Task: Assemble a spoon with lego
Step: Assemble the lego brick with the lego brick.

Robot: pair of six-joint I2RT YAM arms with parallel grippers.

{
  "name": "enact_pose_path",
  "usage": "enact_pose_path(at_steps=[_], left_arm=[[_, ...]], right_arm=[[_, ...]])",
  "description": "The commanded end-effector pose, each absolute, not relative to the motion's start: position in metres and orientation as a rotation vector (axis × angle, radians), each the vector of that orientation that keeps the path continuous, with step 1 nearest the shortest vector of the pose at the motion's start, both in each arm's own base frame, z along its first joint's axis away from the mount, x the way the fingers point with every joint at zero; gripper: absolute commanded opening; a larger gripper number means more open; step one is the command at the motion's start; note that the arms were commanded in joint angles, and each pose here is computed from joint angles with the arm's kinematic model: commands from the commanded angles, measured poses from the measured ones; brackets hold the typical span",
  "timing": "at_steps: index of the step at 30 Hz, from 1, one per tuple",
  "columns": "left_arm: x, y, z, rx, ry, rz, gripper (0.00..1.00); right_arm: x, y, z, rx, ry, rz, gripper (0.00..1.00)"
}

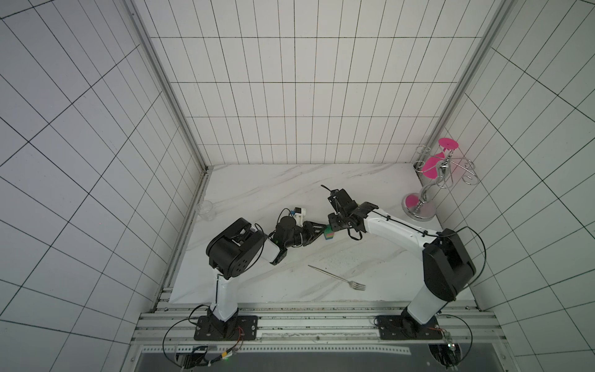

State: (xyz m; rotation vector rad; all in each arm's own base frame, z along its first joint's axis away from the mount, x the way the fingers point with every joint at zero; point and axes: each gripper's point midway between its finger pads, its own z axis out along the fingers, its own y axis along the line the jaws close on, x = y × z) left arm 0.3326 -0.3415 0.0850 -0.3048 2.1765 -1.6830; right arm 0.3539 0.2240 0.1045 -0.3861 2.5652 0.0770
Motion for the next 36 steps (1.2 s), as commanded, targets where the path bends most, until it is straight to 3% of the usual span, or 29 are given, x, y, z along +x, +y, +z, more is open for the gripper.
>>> enact_pose_path(at_steps=[1, 10, 15, 20, 27, 36], left_arm=[[0.326, -0.340, 0.064, -0.294, 2.229, -1.648, 0.21], [0.325, -0.339, 0.065, -0.293, 2.226, -1.649, 0.21], [0.325, -0.339, 0.064, -0.293, 2.233, -1.648, 0.21], [0.326, -0.341, 0.067, -0.287, 2.234, -1.661, 0.21], [0.327, -0.342, 0.067, -0.275, 2.250, -1.661, 0.22], [0.335, -0.336, 0.083, -0.249, 2.262, -1.629, 0.41]], right_arm=[[0.300, 0.220, 0.038, -0.448, 2.869, 0.130, 0.18], [0.300, 0.212, 0.043, -0.420, 2.866, 0.080, 0.22], [0.312, 0.219, 0.078, -0.399, 2.798, 0.123, 0.44], [0.329, 0.222, 0.126, -0.366, 2.696, 0.156, 0.58], [0.340, 0.201, 0.181, -0.305, 2.607, 0.166, 0.67], [0.370, 0.106, 0.156, 0.063, 2.577, 0.118, 0.70]])
